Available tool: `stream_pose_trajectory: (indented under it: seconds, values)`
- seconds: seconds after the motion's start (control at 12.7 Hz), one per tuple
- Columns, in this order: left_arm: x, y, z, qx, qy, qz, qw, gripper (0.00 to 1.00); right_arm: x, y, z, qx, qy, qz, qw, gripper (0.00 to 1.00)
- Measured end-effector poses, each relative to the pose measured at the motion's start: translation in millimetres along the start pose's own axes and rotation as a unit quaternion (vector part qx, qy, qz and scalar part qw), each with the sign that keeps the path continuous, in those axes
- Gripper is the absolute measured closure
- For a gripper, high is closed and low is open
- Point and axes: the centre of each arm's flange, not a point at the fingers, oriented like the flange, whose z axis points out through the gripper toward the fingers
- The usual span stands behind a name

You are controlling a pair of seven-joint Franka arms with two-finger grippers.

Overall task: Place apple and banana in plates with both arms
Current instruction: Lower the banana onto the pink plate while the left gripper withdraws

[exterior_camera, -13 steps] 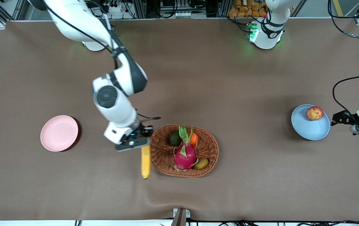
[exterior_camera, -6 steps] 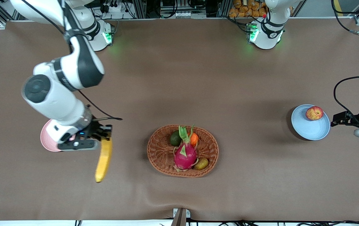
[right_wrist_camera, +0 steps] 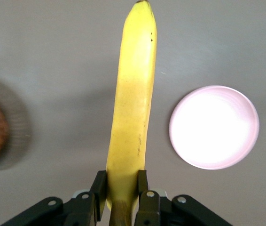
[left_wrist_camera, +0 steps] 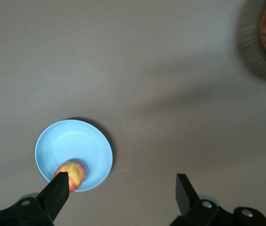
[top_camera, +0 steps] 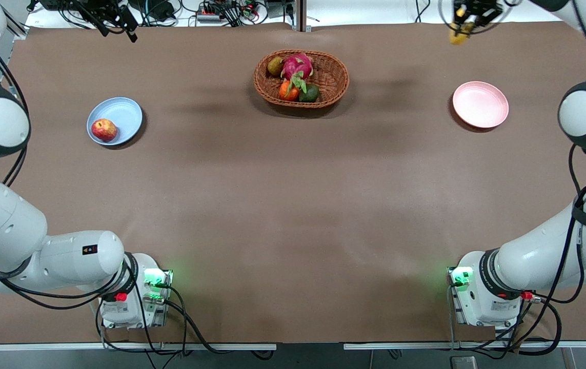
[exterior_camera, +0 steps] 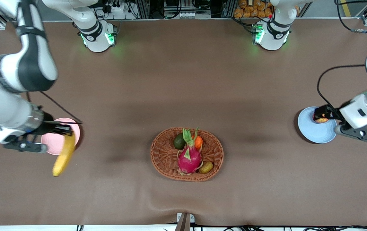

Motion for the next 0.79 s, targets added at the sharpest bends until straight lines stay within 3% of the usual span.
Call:
stream_pose_trajectory:
  seconds: [0.24, 0.39, 0.79]
  values:
    - [-20, -2, -41, 0.014, -0.003, -0.014, 1.000, 0.00, -3, 93, 44, 0.002, -0.049, 0.013, 0.999, 0.69]
    - [-35, -4, -65, 0.017, -0.010, -0.022, 1.000, 0.00, -10, 118, 74, 0.004, -0.068, 0.019, 0.998, 0.69]
    - [-84, 2, -120, 0.017, -0.014, -0.044, 0.999, 0.00, -23, 118, 156, 0.002, -0.047, 0.011, 0.999, 0.69]
